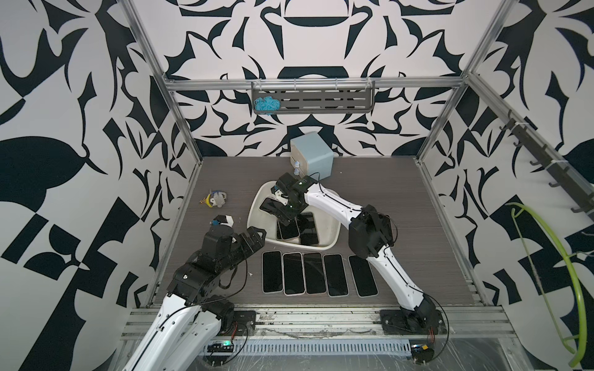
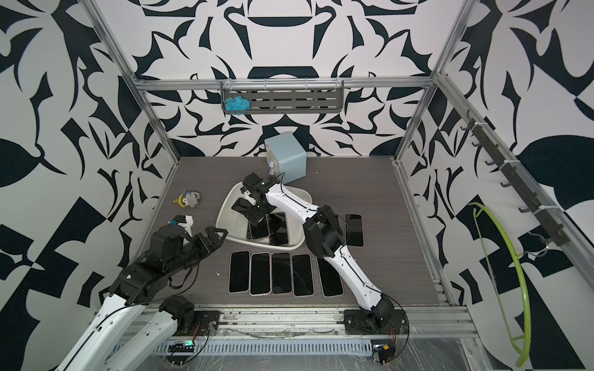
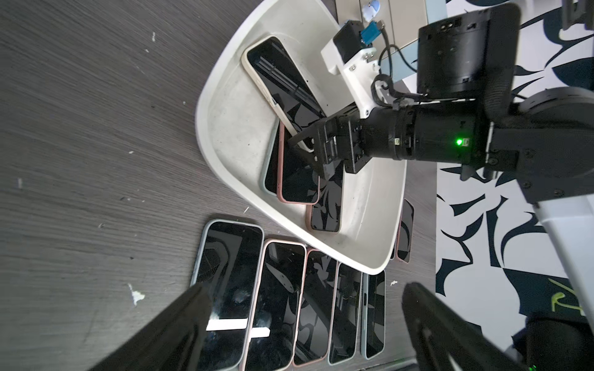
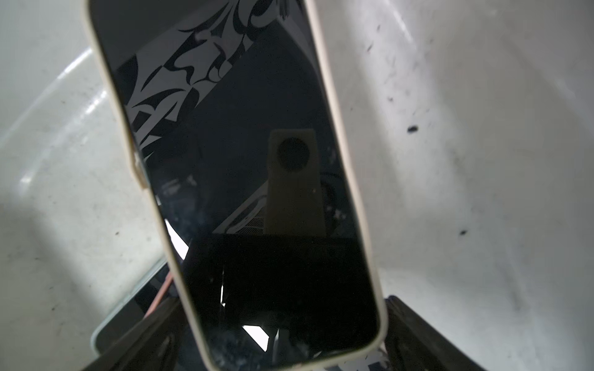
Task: Take the phone out of the storage box
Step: Pick up the phone from the storage box.
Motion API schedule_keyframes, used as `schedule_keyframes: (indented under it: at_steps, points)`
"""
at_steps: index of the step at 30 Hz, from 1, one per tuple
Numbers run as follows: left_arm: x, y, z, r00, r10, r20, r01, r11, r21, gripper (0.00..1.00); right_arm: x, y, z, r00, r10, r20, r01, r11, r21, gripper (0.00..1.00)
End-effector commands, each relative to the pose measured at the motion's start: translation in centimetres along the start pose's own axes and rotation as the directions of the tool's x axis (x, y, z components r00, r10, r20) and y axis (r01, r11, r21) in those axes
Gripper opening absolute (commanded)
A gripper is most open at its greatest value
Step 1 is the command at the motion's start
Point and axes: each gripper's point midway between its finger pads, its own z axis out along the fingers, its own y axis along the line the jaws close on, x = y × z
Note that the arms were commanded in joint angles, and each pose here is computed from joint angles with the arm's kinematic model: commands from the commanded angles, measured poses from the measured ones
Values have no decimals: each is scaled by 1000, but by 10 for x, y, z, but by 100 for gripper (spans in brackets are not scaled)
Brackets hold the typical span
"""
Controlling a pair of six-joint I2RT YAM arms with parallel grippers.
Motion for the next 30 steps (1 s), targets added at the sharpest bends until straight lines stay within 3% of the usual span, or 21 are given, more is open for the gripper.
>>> schedule_keyframes:
  at_steps: [1, 8, 18, 22, 26, 30]
  points:
    - [-3, 0, -8, 999, 32, -7, -32, 999, -34, 100, -13, -6, -2, 997, -71, 39, 68, 996, 53, 99]
    - [-7, -7, -10, 998, 64, -27, -66, 997, -50, 100, -31, 8, 11, 987, -117, 110, 120, 993, -20, 99]
    - [-6, -8, -10, 998, 50, -41, -52, 997, -50, 100, -62, 10, 21, 973, -110, 205, 119, 992, -30, 98]
    - [-6, -5, -11, 998, 47, -29, -49, 997, -54, 100, -64, 5, 22, 973, -94, 209, 97, 995, -4, 91]
    - [-6, -3, -7, 999, 38, -27, -40, 998, -55, 100, -76, -2, 2, 964, -37, 264, 30, 999, 30, 83]
    - [-4, -7, 2, 999, 17, -43, -19, 999, -40, 100, -98, 2, -43, 917, 10, 399, -13, 1000, 5, 79]
